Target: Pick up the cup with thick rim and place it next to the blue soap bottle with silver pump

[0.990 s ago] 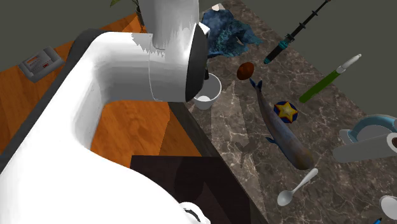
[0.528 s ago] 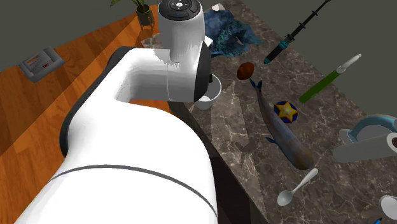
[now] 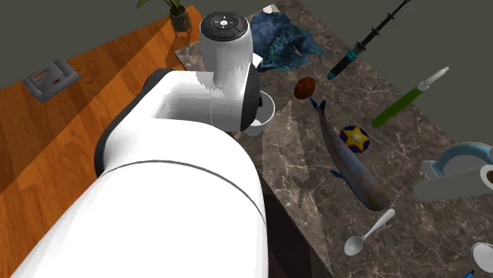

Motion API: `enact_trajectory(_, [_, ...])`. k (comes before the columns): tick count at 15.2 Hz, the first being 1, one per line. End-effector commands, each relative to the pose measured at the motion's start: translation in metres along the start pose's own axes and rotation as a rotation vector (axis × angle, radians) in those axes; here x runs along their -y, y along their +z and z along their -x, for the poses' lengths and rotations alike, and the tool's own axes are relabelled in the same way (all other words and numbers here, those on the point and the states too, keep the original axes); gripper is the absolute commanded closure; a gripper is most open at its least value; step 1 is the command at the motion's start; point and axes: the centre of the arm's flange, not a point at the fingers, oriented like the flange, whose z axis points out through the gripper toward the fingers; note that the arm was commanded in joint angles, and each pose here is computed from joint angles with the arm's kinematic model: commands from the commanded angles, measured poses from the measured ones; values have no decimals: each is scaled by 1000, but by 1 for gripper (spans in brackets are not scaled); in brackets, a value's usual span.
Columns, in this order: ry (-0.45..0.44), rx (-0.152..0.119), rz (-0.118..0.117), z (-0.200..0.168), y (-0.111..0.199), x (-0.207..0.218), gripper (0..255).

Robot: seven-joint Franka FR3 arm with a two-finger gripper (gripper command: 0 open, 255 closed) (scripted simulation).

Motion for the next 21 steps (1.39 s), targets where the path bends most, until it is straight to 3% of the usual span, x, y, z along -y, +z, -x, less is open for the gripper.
enact_trajectory(1, [0,0,0,0,1,0,0])
enact_trajectory(5, [0,0,0,0,1,0,0])
enact_trajectory(6, [0,0,0,0,1,0,255])
enact_trajectory(15, [0,0,0,0,1,0,255])
enact_trajectory(21, [0,0,0,-3,-31,-1,255])
